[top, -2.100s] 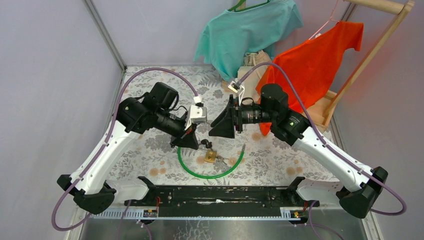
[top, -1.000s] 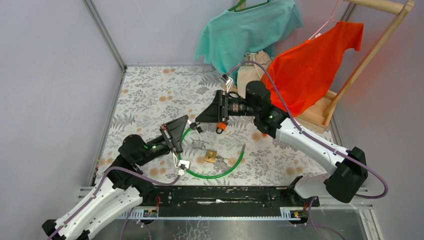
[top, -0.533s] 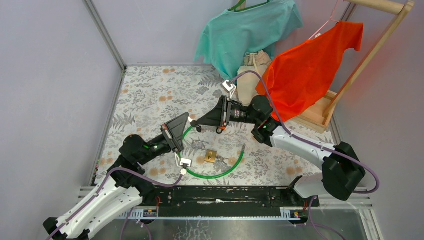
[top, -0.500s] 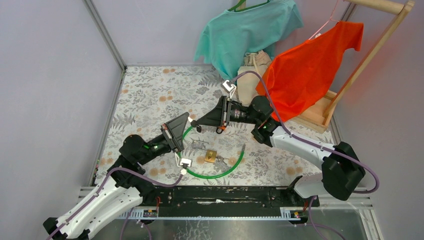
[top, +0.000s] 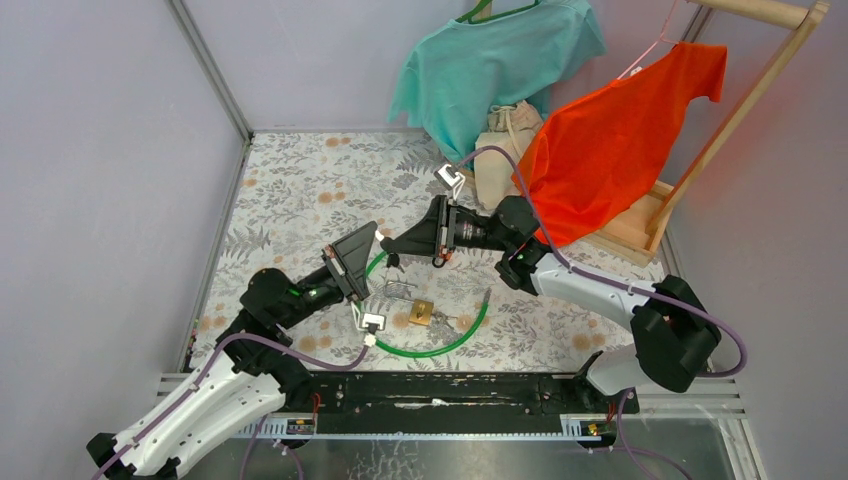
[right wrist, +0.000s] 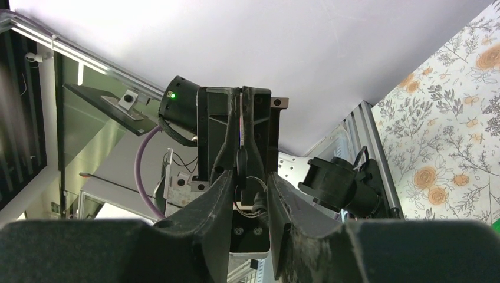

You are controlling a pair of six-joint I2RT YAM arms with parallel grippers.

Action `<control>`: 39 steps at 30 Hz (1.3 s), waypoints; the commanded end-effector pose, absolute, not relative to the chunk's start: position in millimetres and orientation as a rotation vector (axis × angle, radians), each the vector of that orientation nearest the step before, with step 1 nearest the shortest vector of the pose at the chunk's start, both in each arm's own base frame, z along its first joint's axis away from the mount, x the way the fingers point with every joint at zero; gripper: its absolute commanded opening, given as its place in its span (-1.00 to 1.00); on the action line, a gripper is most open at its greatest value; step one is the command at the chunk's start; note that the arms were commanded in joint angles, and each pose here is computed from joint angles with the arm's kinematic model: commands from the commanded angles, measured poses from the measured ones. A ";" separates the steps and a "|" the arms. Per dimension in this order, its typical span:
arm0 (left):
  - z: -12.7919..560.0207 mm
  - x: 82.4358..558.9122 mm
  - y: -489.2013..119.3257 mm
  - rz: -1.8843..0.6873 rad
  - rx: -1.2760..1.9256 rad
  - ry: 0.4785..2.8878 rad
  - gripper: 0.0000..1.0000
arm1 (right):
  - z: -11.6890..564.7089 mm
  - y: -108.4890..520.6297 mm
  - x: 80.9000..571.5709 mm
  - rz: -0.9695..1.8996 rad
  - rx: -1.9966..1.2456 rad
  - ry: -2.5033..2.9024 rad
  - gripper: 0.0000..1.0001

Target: Unlock with the key

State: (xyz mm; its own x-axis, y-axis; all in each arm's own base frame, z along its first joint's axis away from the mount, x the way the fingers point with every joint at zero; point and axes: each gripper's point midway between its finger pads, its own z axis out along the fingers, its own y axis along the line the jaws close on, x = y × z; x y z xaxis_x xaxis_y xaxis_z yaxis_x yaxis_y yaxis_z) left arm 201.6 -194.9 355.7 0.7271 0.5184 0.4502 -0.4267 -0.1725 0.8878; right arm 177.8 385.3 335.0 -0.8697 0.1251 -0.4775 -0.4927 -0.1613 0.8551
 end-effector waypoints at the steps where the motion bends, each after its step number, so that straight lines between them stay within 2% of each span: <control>1: 372.4 201.6 -190.1 0.901 1.467 0.068 -1.00 | 360.3 391.4 175.3 2.087 -0.466 1.605 -0.36; 4: 372.2 203.0 -189.3 0.906 1.470 0.076 -1.00 | 362.6 393.4 174.2 2.093 -0.470 1.599 -0.42; 5: 371.5 203.4 -189.2 0.907 1.471 0.078 -1.00 | 363.0 393.7 173.9 2.095 -0.469 1.597 -0.50; 7: 370.9 204.2 -188.8 0.912 1.474 0.081 -1.00 | 364.0 393.5 175.3 2.093 -0.452 1.597 -0.81; 9: 371.2 204.2 -188.1 0.915 1.472 0.082 -1.00 | 364.5 392.8 176.5 2.091 -0.434 1.598 -0.99; 17: 371.9 203.4 -187.5 0.961 1.436 0.052 -1.00 | 363.2 385.9 181.4 2.123 -0.352 1.613 -1.00; 18: 372.9 203.3 -186.9 0.967 1.426 0.051 -0.94 | 363.9 382.9 182.4 2.127 -0.346 1.601 -1.00; 19: 371.6 203.8 -186.5 0.968 1.424 0.055 -0.79 | 364.3 379.3 184.4 2.124 -0.337 1.594 -1.00; 20: 371.8 204.0 -185.5 0.963 1.420 0.067 -0.54 | 364.0 375.2 186.7 2.115 -0.333 1.596 -1.00; 21: 371.4 204.8 -183.8 0.953 1.416 0.086 -0.18 | 362.8 370.0 189.9 2.089 -0.347 1.601 -1.00; 22: 370.3 206.9 -181.9 0.932 1.418 0.122 0.08 | 359.3 366.2 191.6 2.057 -0.369 1.622 -1.00; 24: 368.3 212.9 -175.3 0.878 1.440 0.227 0.50 | 349.8 360.7 190.9 1.956 -0.448 1.685 -1.00; 27: 355.1 221.4 -165.5 0.685 1.485 0.490 0.98 | 329.9 351.6 185.6 1.750 -0.591 1.814 -1.00; 32: 338.2 221.9 -165.8 0.268 1.471 0.964 1.00 | 306.4 331.1 167.8 1.561 -0.815 1.895 -1.00; 35: 316.0 200.6 -180.5 0.004 1.572 1.133 1.00 | 301.4 324.3 156.6 1.542 -0.917 1.916 -1.00; 39: 305.8 186.6 -197.0 -0.266 1.521 1.375 1.00 | 298.1 315.4 149.9 1.478 -1.017 1.899 -1.00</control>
State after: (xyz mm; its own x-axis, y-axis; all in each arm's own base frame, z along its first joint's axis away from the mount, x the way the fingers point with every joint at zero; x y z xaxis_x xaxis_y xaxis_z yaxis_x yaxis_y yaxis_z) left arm 218.8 -188.2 362.6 0.6406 0.6214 -0.4511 0.4809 0.1333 0.8666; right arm 168.0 330.5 303.3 -0.6759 -0.1255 -0.7263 -0.7364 0.1549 0.6586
